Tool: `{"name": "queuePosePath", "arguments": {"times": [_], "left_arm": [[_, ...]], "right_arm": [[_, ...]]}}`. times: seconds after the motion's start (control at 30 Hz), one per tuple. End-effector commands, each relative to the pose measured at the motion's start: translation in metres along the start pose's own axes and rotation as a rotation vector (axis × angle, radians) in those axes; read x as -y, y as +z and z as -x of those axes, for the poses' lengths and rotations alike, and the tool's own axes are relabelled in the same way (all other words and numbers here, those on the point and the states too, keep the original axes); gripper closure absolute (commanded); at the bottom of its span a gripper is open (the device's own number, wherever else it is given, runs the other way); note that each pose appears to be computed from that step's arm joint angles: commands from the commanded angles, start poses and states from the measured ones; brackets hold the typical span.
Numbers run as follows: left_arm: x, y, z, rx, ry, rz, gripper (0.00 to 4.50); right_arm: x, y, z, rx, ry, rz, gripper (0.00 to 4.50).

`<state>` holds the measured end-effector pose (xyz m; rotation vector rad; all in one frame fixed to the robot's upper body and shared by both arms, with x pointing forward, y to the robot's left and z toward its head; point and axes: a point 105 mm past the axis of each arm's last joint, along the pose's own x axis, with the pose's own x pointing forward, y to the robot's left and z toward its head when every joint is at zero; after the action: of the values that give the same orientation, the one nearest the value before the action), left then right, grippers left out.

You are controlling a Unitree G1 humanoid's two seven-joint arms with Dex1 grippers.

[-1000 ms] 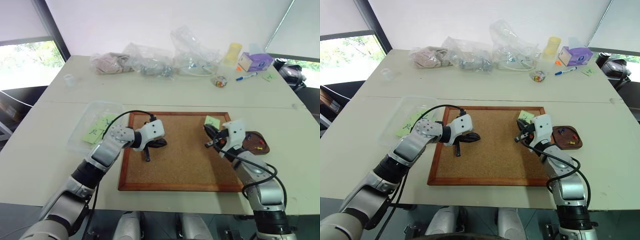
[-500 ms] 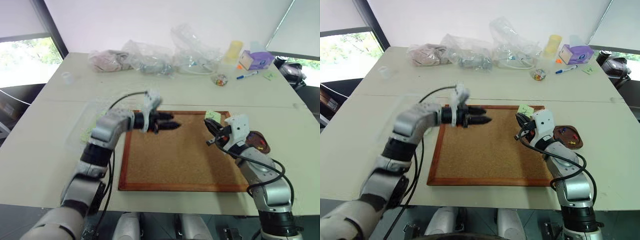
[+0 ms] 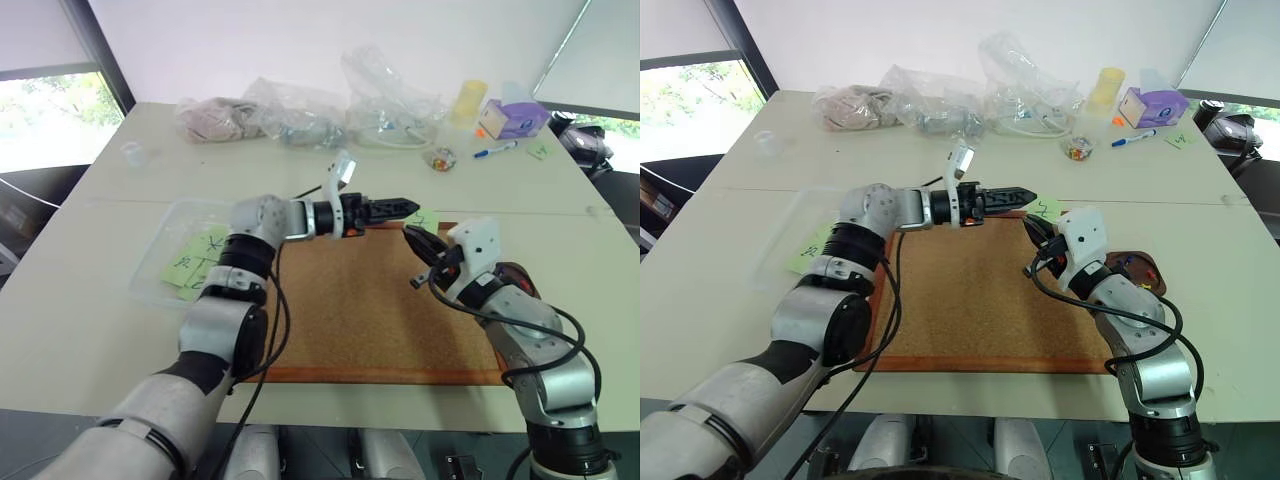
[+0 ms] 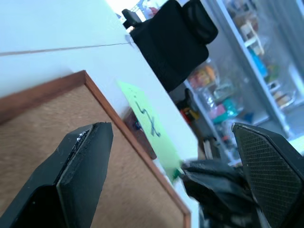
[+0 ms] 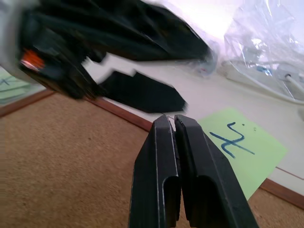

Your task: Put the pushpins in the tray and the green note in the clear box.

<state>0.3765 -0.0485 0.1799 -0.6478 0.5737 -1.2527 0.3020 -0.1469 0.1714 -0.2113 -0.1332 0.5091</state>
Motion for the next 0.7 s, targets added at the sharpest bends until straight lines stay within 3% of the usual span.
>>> {"name": "queuePosePath", "arguments": {"times": [0.03, 0.2, 0.33, 0.53, 0.7], "left_arm": [[0.008, 0.011, -0.010, 0.041, -0.033, -0.019, 0.05], [0.008, 0.009, -0.024, 0.062, -0.040, 0.014, 0.05], [0.011, 0.008, -0.029, 0.065, -0.051, 0.021, 1.34], [0.010, 0.007, -0.029, 0.049, -0.044, 0.004, 4.32], [0.004, 0.007, -0.025, 0.046, -0.015, -0.029, 4.46]], "right_arm": [[-0.006, 0.019, 0.001, 0.053, 0.019, 0.042, 4.50], [-0.010, 0.025, 0.001, 0.063, 0.030, 0.055, 4.50], [-0.012, 0.027, 0.003, 0.061, 0.034, 0.068, 4.50], [-0.012, 0.028, 0.003, 0.061, 0.034, 0.077, 4.50], [-0.011, 0.029, 0.003, 0.068, 0.034, 0.083, 4.50]]}}
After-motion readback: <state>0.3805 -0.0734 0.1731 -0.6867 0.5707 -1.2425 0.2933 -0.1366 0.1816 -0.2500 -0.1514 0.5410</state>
